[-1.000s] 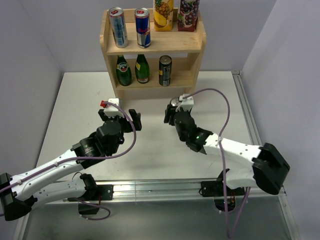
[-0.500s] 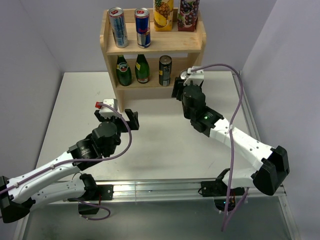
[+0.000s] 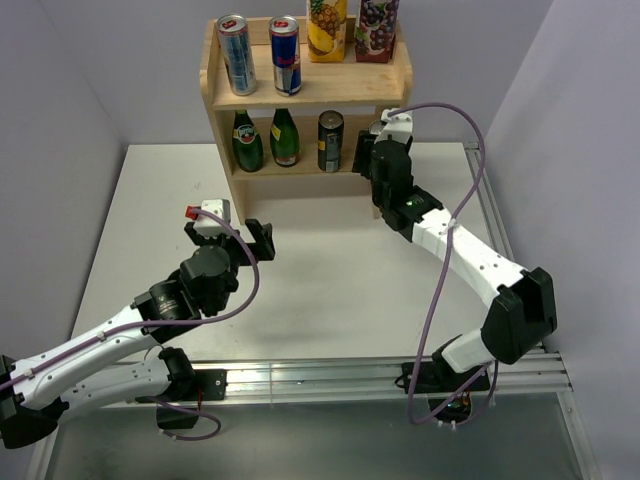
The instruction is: Place and organize the beverage onto the shelf
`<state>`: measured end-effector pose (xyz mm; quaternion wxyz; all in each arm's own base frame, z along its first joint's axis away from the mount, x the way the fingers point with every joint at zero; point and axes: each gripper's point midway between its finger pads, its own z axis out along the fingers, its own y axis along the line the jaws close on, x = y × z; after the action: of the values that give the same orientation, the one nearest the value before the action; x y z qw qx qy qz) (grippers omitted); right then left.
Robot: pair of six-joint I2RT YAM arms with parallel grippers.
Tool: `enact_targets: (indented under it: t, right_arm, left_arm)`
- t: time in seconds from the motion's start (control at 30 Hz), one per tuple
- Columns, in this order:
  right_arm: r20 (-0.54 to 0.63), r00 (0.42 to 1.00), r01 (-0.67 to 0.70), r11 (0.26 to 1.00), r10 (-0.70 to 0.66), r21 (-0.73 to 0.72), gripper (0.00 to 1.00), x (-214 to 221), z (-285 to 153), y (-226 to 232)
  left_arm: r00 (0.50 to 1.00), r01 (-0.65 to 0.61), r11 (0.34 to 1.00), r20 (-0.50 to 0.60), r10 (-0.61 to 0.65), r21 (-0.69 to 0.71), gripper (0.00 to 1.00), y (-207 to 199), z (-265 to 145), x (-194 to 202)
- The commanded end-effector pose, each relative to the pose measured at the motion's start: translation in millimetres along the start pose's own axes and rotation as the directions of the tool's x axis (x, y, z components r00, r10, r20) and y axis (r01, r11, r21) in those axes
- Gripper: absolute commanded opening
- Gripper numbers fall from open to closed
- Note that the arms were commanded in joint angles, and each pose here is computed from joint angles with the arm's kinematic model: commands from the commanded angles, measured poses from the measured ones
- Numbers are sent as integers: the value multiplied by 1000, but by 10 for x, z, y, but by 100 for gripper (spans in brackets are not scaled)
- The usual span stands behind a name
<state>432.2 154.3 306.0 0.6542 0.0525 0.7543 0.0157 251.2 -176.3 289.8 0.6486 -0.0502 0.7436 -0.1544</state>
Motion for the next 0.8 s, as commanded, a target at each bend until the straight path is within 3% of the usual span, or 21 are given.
enact_targets:
  t: [0.0,0.33,0.77]
  right_arm:
    - [151,981,-112,992,119,-60,0,-635,33,145]
    - [158,982,-97,993,107,-71,0,-731,250,294]
    - [131,987,-93,995,98,-45,0,-534,386,306]
  left_arm:
    - [1000,6,1000,26,-6,-8,99,16,11,-53]
    - [1000,-2,1000,23,3,-15,99,21,29,-35]
    - [1000,4,1000,25,-3,-19,99,60,6,-35]
